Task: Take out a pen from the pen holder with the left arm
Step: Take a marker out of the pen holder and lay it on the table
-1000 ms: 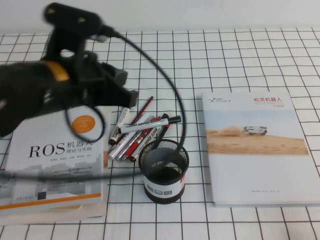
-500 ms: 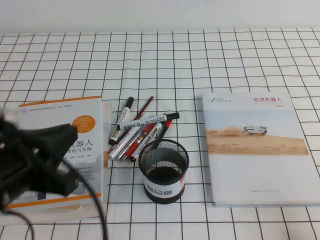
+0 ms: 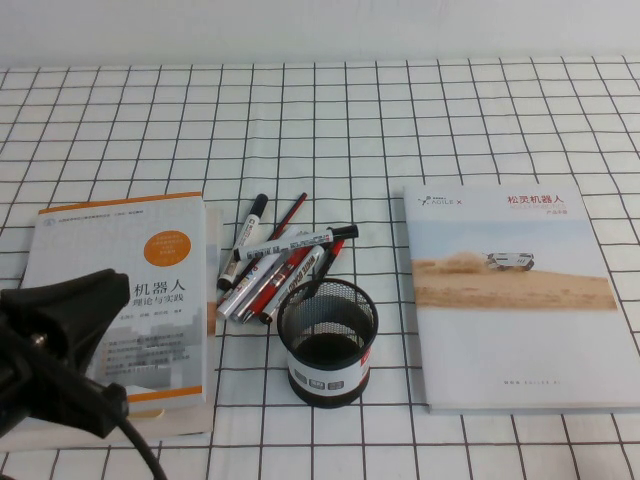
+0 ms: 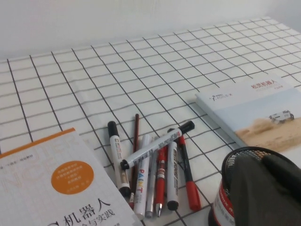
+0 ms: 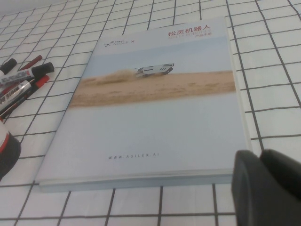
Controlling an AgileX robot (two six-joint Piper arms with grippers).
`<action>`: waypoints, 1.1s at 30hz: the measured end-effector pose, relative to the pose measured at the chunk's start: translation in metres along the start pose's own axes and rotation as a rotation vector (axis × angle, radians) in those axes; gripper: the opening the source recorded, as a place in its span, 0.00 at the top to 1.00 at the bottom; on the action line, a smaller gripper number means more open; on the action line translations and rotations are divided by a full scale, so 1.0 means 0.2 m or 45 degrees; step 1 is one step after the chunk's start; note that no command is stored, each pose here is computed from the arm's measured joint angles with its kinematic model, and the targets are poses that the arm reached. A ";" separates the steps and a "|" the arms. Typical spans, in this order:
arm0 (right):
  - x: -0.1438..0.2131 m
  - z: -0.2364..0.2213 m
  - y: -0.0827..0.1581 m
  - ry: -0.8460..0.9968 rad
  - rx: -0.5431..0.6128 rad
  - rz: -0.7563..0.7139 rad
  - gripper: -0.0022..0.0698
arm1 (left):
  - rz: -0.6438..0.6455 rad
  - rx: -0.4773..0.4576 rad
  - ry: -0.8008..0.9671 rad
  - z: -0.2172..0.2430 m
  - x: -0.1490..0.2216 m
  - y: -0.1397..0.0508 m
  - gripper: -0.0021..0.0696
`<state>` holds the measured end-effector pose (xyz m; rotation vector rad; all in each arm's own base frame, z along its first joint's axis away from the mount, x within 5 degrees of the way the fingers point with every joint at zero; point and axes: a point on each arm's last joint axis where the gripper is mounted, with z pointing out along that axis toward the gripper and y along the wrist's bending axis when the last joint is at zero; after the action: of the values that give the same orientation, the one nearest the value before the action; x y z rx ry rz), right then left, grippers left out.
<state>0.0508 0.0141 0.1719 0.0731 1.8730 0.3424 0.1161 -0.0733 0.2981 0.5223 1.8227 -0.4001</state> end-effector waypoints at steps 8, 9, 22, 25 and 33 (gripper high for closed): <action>0.00 0.00 0.00 0.000 0.000 0.000 0.99 | -0.004 -0.164 -0.210 -0.10 0.18 0.07 0.97; 0.00 0.00 0.00 0.000 0.000 0.000 0.99 | -0.009 -0.206 -0.244 -0.12 0.21 0.08 0.97; 0.00 0.00 0.00 0.000 0.000 0.000 0.99 | -0.100 -0.549 -0.472 -0.28 0.56 0.12 0.97; 0.00 0.00 0.00 0.000 0.000 0.000 0.99 | -0.108 -0.550 -0.440 -0.27 0.59 0.12 0.97; 0.00 0.00 0.00 0.000 0.000 0.000 0.99 | -0.080 -0.553 -0.222 -0.25 0.66 0.12 0.97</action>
<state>0.0508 0.0141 0.1719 0.0731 1.8730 0.3424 0.0557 -0.0072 0.1876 0.1251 1.6935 -0.0804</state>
